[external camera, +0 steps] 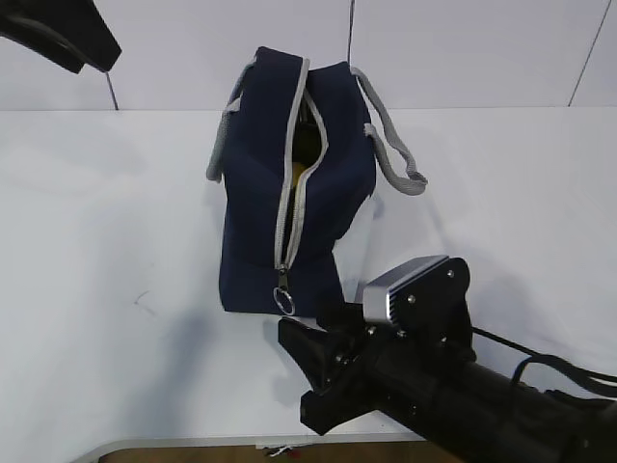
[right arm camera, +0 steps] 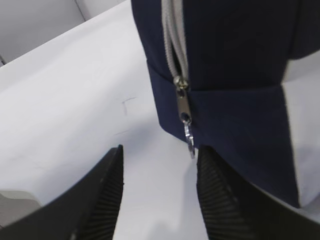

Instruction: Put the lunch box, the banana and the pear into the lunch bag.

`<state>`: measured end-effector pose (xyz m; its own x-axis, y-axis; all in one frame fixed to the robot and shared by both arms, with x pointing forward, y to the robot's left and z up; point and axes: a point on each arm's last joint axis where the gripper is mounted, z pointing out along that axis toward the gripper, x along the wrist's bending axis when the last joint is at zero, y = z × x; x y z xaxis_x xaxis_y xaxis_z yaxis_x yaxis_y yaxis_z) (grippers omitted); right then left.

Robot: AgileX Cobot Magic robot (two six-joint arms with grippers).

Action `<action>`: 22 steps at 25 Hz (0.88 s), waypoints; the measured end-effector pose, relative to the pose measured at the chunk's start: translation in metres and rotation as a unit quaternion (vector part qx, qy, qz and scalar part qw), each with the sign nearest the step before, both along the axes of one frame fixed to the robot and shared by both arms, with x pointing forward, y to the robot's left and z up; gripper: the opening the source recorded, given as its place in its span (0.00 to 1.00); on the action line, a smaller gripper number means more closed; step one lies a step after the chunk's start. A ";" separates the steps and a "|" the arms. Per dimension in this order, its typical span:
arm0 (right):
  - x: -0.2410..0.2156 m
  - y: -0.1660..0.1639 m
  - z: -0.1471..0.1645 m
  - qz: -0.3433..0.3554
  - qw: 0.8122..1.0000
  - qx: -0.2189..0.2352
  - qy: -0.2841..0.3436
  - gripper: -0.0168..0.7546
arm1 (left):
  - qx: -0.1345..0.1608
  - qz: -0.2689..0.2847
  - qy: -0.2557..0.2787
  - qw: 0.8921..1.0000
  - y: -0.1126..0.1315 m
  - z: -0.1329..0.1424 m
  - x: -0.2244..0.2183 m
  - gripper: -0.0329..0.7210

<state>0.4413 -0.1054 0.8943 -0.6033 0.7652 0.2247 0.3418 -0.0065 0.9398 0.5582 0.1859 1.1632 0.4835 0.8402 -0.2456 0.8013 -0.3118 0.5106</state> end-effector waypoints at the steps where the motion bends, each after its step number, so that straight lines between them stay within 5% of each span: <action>1: 0.002 0.002 -0.002 0.003 1.000 0.000 0.000 0.53 | 0.000 0.000 0.000 1.000 0.000 0.000 0.000 0.45; 22: 0.025 0.024 -0.016 -0.002 1.000 -0.008 0.017 0.53 | 0.000 0.001 0.000 1.000 0.000 0.000 0.000 0.43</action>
